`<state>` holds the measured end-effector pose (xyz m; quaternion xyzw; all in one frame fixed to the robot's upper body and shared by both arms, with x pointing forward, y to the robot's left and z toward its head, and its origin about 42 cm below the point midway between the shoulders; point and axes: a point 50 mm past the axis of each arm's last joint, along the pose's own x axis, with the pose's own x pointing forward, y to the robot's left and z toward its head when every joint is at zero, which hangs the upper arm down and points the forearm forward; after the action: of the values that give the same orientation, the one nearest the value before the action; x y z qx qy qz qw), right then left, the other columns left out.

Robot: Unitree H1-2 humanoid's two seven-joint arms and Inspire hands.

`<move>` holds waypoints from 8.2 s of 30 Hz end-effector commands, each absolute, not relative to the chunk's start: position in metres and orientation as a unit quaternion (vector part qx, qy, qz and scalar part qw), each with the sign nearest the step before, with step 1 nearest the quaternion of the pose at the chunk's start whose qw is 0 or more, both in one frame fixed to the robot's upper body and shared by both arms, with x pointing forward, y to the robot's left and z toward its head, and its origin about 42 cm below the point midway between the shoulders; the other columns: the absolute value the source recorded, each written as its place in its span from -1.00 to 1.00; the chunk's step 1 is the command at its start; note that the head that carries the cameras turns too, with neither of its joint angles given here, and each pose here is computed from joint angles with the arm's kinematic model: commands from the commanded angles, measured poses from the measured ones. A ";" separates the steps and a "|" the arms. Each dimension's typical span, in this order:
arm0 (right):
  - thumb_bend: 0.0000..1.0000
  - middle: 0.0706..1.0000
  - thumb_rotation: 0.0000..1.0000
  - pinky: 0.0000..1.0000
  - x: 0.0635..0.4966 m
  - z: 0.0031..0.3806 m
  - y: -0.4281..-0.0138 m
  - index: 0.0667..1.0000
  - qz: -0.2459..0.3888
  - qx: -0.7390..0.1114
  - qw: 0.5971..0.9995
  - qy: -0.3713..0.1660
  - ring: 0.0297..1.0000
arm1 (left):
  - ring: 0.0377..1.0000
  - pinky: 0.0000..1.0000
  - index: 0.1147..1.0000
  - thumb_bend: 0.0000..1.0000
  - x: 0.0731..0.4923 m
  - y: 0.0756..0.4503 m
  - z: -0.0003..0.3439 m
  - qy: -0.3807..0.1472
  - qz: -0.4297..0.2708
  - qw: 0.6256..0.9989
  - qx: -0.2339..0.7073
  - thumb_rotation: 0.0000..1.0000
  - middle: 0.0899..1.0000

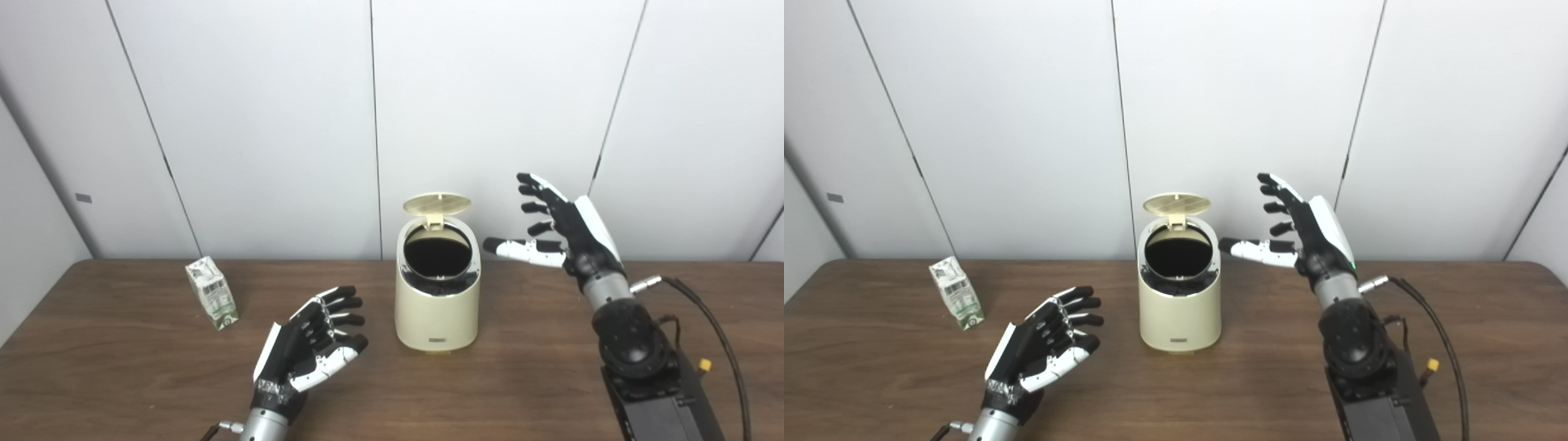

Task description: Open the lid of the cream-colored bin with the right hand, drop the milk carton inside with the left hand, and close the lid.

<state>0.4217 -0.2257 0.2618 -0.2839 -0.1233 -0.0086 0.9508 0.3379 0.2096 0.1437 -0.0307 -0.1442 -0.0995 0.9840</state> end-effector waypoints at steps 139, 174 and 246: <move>0.73 0.73 -0.20 0.16 0.344 0.188 -0.273 0.69 0.064 -0.194 0.967 -0.154 0.47 | 0.75 0.64 1.00 0.90 0.420 0.397 0.139 -0.091 0.156 0.964 0.194 -0.32 0.85; 0.66 0.74 -0.33 0.19 0.338 0.190 -0.275 0.69 0.056 -0.197 0.967 -0.150 0.48 | -0.19 -0.31 -0.15 0.06 0.442 0.375 0.130 -0.051 0.235 0.952 0.190 -0.99 -0.15; 0.52 0.76 -0.60 0.14 0.348 0.196 -0.246 0.73 0.055 -0.209 0.963 -0.158 0.54 | -0.17 -0.28 -0.16 0.05 0.417 0.102 0.297 -0.333 -0.057 0.940 0.049 -1.00 -0.15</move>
<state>0.3409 -0.2497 0.1736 -0.2103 -0.1061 0.0600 0.9700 0.4159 0.1118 0.2673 0.0596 -0.2694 -0.0503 0.9599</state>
